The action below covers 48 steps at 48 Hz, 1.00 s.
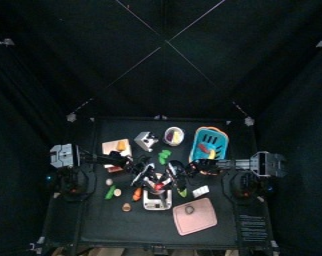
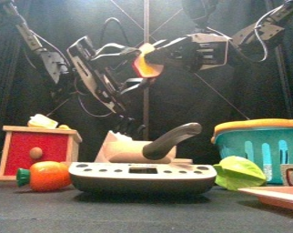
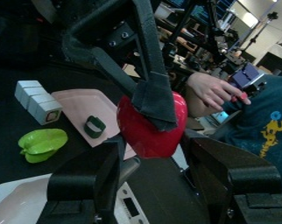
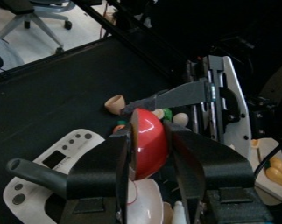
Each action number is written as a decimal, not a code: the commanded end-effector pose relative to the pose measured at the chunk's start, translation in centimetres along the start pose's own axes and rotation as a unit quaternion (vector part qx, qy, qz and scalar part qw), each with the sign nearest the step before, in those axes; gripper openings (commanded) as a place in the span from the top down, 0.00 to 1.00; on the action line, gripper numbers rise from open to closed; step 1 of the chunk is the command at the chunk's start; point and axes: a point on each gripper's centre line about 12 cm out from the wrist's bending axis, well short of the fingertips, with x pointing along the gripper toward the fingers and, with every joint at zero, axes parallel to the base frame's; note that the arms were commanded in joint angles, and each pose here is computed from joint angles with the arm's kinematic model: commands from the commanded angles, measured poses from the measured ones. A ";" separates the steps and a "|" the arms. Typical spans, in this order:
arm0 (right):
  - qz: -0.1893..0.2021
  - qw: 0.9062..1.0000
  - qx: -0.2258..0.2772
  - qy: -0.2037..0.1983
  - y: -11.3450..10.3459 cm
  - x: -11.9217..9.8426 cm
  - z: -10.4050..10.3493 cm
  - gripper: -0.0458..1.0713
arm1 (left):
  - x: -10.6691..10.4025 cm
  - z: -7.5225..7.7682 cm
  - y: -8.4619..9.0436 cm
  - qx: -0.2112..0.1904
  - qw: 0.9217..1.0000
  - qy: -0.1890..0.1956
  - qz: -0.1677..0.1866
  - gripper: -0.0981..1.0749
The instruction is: Hand over apple half
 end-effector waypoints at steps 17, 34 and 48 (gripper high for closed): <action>-0.009 1.000 0.013 -0.008 -0.1 0.0 0.3 0.50 | 0.4 2.0 -0.2 0.022 0.999 -0.022 -0.008 0.29; 0.009 1.000 -0.011 0.006 0.4 0.1 -0.4 0.55 | 0.0 3.4 -0.6 0.026 0.997 -0.061 -0.047 0.28; 0.011 1.000 -0.009 0.012 0.5 0.3 -0.8 0.59 | 0.0 3.4 -0.6 0.025 0.997 -0.062 -0.050 0.19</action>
